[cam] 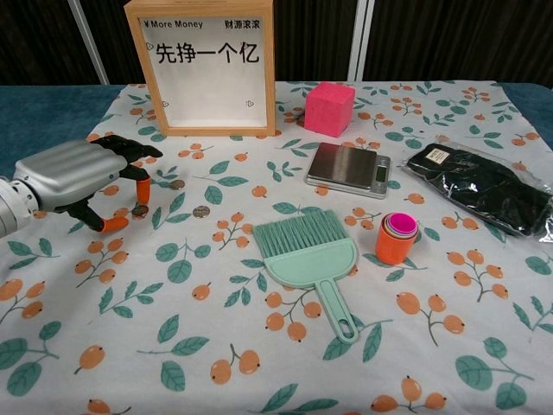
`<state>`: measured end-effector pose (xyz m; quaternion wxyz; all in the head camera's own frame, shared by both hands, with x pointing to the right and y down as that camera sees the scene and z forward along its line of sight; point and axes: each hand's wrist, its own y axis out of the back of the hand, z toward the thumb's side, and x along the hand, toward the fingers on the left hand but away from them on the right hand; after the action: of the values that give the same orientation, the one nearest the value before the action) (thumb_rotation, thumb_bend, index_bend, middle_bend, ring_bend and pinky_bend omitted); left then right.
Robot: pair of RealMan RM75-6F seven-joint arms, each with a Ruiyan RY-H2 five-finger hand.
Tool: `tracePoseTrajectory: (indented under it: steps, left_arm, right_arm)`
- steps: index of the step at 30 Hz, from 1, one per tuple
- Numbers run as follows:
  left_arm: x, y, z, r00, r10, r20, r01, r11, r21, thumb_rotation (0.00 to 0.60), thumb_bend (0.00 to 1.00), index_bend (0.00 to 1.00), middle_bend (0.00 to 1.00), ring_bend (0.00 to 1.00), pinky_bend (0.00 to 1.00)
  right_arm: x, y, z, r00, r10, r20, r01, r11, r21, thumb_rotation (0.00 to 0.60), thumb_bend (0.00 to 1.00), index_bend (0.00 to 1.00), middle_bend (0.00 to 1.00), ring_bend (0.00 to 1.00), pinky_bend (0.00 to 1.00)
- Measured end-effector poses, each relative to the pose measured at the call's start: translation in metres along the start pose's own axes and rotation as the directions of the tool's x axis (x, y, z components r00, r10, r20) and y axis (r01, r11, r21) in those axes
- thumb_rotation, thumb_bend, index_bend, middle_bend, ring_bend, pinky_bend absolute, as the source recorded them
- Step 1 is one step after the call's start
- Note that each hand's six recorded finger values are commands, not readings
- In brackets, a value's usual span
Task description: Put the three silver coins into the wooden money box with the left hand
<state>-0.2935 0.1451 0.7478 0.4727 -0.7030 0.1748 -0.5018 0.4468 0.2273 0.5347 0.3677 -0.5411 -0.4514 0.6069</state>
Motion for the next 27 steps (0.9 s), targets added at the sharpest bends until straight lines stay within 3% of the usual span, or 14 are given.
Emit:
tracePoseTrajectory:
  steps: [27]
  left_arm:
    - [0.0016, -0.0089, 0.0014, 1.0, -0.018, -0.005, 0.018, 1.0, 0.006, 0.6, 0.34, 0.46, 0.05, 0.0, 0.0]
  right_arm:
    - [-0.0005, -0.0008, -0.001, 1.0, 0.0, 0.014, 0.0, 1.0, 0.005, 0.6, 0.36, 0.02, 0.02, 0.02, 0.0]
